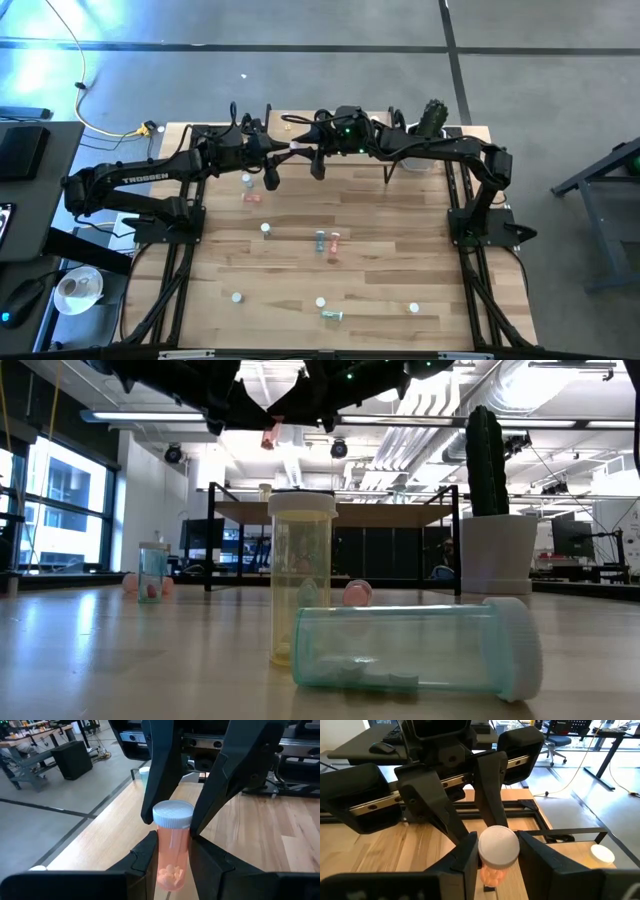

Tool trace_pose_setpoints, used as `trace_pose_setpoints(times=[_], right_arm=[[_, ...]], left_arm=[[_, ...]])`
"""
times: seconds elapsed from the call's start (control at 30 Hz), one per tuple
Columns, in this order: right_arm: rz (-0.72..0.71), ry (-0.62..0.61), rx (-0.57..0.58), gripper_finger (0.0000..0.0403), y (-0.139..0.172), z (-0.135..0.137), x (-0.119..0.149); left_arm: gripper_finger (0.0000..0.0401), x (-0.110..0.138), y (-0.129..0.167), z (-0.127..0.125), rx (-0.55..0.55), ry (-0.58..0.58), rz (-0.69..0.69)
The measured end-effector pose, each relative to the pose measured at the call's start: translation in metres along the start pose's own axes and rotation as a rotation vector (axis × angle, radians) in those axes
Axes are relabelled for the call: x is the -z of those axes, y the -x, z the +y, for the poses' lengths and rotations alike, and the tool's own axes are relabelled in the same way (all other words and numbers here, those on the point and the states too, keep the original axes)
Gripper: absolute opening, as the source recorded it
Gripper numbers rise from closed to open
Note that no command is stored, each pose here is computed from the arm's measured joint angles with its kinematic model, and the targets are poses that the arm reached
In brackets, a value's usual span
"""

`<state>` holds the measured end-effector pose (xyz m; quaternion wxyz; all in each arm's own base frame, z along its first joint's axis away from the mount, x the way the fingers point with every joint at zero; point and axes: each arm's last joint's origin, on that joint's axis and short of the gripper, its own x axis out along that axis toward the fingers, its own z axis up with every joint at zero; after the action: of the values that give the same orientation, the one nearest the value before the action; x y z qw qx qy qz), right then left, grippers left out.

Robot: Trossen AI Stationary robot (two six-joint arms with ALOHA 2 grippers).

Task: Pick and place medicine bottles onto shelf by color
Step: Put the right pink pill bottle on the shelf

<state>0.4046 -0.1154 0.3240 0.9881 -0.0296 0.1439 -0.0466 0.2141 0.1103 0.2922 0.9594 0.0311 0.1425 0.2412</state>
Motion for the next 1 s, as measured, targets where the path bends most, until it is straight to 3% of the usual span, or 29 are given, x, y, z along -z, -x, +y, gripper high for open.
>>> trace_pose_setpoints(times=[0.2, 0.63, 1.0], right_arm=[[0.001, 0.000, -0.003, 0.0105, 0.000, 0.000, 0.000], [0.026, -0.009, 0.040, 0.0105, 0.009, -0.015, -0.017], [0.043, 0.028, 0.112, 0.0104, 0.034, -0.046, -0.054]], left_arm=[[0.0099, 0.000, 0.000, 0.000, 0.000, 0.023, 0.004], [0.0183, -0.005, 0.003, 0.001, -0.005, 0.025, -0.008], [0.0184, -0.014, 0.010, 0.002, -0.004, 0.016, -0.008]])
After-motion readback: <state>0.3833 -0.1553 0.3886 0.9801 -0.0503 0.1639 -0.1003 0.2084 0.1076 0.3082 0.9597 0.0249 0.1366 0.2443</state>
